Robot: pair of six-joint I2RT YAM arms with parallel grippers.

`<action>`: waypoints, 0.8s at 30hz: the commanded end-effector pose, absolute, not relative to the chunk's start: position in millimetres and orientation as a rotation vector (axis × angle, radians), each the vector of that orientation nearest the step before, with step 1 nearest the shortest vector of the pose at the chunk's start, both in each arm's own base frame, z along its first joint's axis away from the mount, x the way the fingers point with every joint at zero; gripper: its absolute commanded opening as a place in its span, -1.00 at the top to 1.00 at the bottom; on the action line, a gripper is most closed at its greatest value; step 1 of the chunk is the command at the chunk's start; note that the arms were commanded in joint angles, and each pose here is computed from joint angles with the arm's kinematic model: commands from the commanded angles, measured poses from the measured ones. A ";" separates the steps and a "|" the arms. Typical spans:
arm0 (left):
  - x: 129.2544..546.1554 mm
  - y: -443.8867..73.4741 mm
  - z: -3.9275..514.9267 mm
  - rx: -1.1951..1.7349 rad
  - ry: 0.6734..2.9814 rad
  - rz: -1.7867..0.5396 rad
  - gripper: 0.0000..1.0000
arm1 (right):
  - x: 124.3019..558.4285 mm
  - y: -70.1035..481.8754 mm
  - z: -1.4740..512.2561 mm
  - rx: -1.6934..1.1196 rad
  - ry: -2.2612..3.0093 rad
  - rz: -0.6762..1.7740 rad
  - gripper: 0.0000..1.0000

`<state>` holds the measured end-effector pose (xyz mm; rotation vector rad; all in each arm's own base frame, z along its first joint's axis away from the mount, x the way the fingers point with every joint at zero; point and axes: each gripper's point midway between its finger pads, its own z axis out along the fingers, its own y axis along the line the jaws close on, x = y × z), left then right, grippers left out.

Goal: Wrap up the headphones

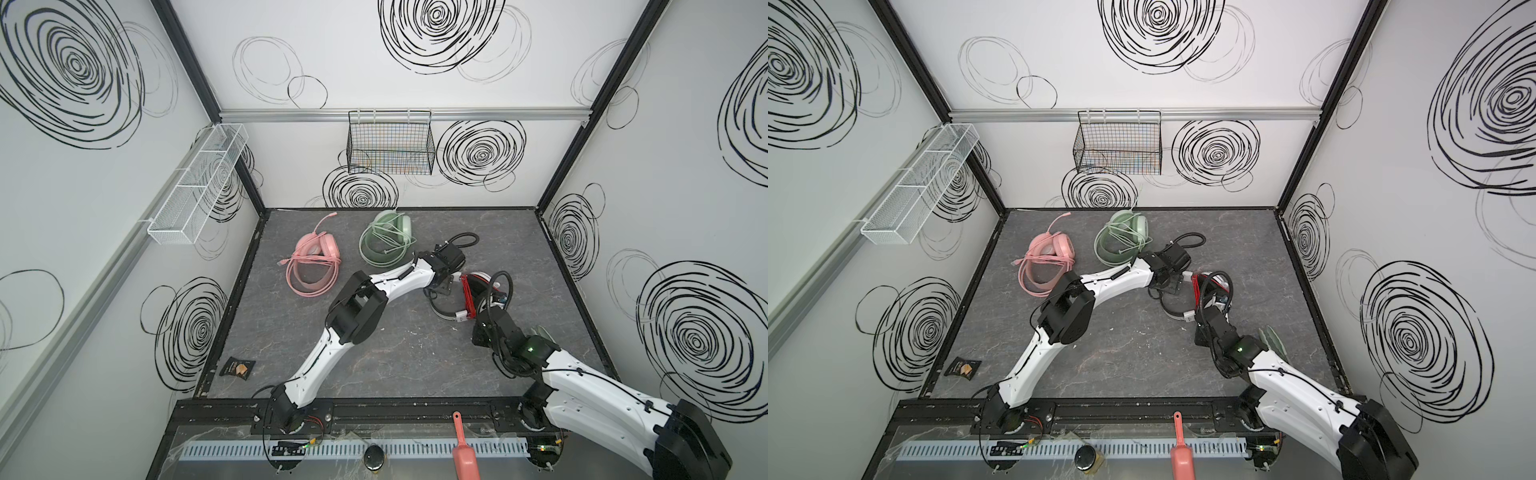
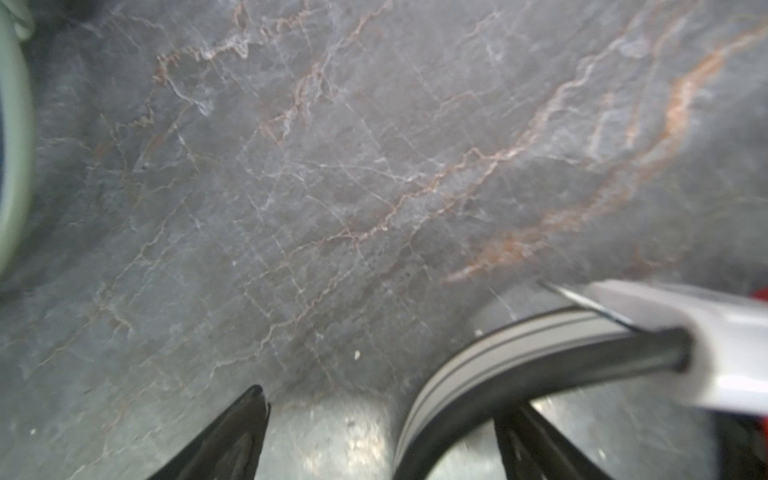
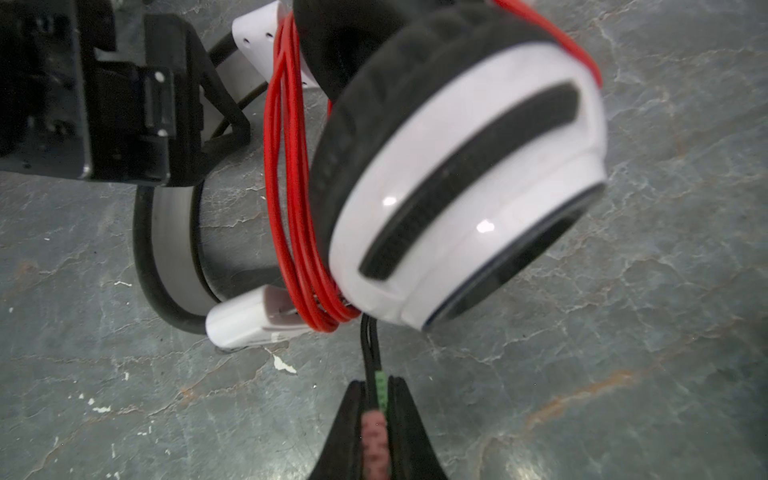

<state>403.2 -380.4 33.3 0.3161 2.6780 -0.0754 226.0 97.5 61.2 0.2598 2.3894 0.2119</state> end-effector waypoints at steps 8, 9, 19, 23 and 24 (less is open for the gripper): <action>394.3 -363.7 195.2 0.195 2.461 -0.555 -0.93 | 223.2 91.7 55.0 0.306 2.387 0.209 0.26; 391.7 -357.2 204.1 0.179 2.443 -0.595 -0.92 | 223.1 92.2 55.3 0.305 2.389 0.211 0.09; 337.6 -273.0 253.0 0.149 2.326 -0.649 -0.92 | 229.9 119.0 144.7 0.201 2.272 0.425 -0.17; 314.1 -232.0 252.6 0.103 2.334 -0.675 -0.92 | 229.3 106.8 198.7 0.206 2.116 0.442 -0.16; 307.6 -223.6 252.2 0.100 2.338 -0.670 -0.93 | 229.6 104.2 211.8 0.208 2.077 0.447 -0.16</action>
